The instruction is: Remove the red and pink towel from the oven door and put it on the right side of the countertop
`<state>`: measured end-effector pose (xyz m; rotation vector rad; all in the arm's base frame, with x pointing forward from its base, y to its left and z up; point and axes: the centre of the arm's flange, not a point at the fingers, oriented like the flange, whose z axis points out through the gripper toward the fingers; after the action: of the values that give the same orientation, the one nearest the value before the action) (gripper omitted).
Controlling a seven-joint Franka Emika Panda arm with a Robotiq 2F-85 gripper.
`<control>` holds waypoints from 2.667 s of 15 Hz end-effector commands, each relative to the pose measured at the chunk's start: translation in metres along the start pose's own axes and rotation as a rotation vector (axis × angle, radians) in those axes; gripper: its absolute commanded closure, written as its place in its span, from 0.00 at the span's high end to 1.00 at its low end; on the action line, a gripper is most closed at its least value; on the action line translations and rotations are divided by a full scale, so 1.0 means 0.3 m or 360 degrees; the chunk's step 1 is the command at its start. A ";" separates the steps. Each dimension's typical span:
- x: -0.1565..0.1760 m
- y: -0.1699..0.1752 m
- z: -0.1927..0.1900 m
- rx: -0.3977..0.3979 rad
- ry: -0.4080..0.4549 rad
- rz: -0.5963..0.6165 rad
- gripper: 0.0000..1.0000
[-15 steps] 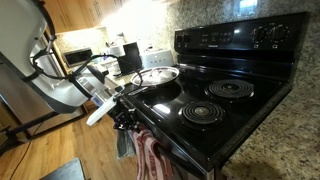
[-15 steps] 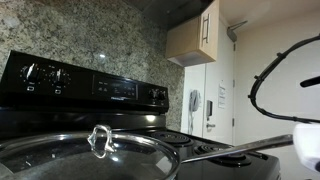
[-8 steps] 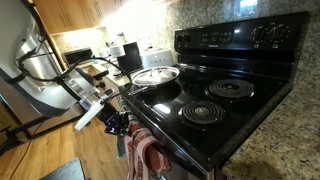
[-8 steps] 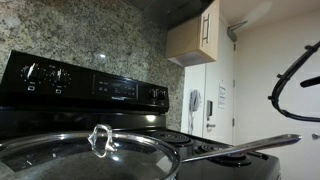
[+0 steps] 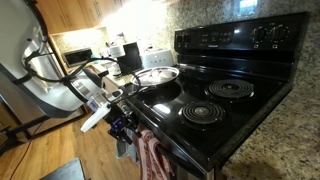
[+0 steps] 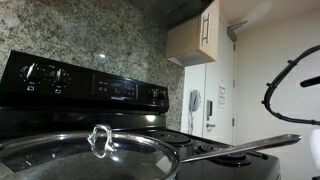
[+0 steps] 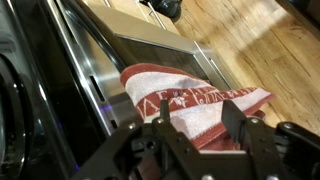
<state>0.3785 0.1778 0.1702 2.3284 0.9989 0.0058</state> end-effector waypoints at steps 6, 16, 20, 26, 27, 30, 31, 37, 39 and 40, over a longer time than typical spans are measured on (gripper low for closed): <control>-0.008 0.019 0.017 0.0006 -0.0018 0.0019 0.62; -0.024 0.058 0.017 -0.0096 -0.0012 -0.0013 1.00; -0.014 0.092 0.031 -0.0144 0.0048 -0.0068 1.00; 0.018 0.123 0.101 -0.0069 0.0105 -0.0107 1.00; 0.025 0.122 0.119 -0.0045 0.0097 -0.0118 1.00; 0.041 0.108 0.174 0.0022 0.0075 -0.0120 1.00; 0.047 0.101 0.194 0.0034 0.0062 -0.0127 1.00; 0.071 0.082 0.219 0.0036 -0.0031 -0.0096 1.00; 0.076 0.082 0.207 0.0025 -0.0043 -0.0075 0.84; 0.079 0.085 0.198 0.0011 -0.0049 -0.0074 0.66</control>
<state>0.4222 0.1425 0.1259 2.3264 1.0513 -0.0246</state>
